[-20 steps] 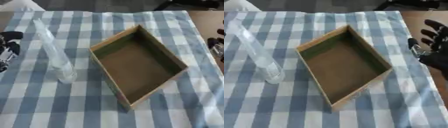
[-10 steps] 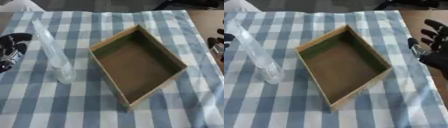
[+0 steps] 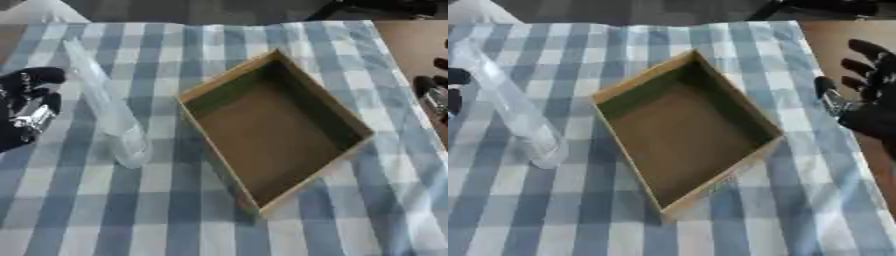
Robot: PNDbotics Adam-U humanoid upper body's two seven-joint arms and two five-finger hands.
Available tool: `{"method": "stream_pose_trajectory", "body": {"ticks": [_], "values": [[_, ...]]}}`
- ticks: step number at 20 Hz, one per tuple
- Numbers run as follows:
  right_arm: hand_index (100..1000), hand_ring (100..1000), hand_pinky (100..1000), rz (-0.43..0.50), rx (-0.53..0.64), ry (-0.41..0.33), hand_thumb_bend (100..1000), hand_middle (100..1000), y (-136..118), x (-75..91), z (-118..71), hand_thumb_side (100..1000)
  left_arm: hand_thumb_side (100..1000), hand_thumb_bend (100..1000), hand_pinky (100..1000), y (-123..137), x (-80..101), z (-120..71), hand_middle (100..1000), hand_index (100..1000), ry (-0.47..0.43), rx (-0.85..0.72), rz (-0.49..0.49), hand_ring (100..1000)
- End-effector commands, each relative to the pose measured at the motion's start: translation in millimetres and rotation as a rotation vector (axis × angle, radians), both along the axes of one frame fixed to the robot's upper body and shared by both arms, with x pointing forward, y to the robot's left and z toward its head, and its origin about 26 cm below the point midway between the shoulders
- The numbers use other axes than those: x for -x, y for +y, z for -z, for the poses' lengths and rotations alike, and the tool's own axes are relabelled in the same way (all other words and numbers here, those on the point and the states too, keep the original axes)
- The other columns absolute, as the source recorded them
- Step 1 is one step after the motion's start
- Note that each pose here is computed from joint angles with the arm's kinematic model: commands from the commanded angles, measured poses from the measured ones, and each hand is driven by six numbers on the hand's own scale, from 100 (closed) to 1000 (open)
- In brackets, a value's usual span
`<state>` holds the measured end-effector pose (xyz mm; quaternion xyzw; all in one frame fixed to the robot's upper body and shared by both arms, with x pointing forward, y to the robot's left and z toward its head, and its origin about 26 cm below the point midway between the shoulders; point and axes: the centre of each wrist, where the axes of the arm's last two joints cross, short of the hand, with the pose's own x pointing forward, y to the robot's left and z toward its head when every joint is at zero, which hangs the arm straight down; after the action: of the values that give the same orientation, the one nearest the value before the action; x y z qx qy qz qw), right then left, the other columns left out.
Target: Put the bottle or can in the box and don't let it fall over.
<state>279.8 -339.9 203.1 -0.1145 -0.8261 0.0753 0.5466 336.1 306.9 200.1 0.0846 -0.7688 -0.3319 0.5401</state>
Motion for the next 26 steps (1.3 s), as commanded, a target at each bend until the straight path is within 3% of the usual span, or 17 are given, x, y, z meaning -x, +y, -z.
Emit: {"method": "stream_pose_trajectory", "body": {"ticks": [1,11,17,22,26], "values": [[905,964,950,-0.01,0.014,-0.026,264,1000,1.4,2.4,-9.0,100,371,100,1000,-0.4,-0.9,-7.4,870,804,-0.018,-0.02,-0.02,1000],[905,964,950,-0.013,0.014,-0.02,264,1000,2.6,2.2,-8.0,100,368,100,1000,-9.4,-8.5,-9.3,875,802,-0.042,-0.05,-0.031,1000],[905,964,950,-0.025,0.015,-0.001,263,1000,5.7,1.5,-5.8,100,376,100,1000,-13.8,-11.5,-9.9,870,791,-0.049,-0.061,0.012,1000],[906,963,950,-0.028,0.018,0.006,261,1000,6.6,1.3,-5.2,100,452,100,1000,-21.3,-8.5,-16.5,882,789,-0.067,-0.037,0.101,1000],[906,963,949,-0.032,0.017,0.008,259,1000,7.4,0.9,-5.6,100,456,100,1000,-25.7,-8.3,-21.6,884,787,-0.082,-0.031,0.12,1000]]}}
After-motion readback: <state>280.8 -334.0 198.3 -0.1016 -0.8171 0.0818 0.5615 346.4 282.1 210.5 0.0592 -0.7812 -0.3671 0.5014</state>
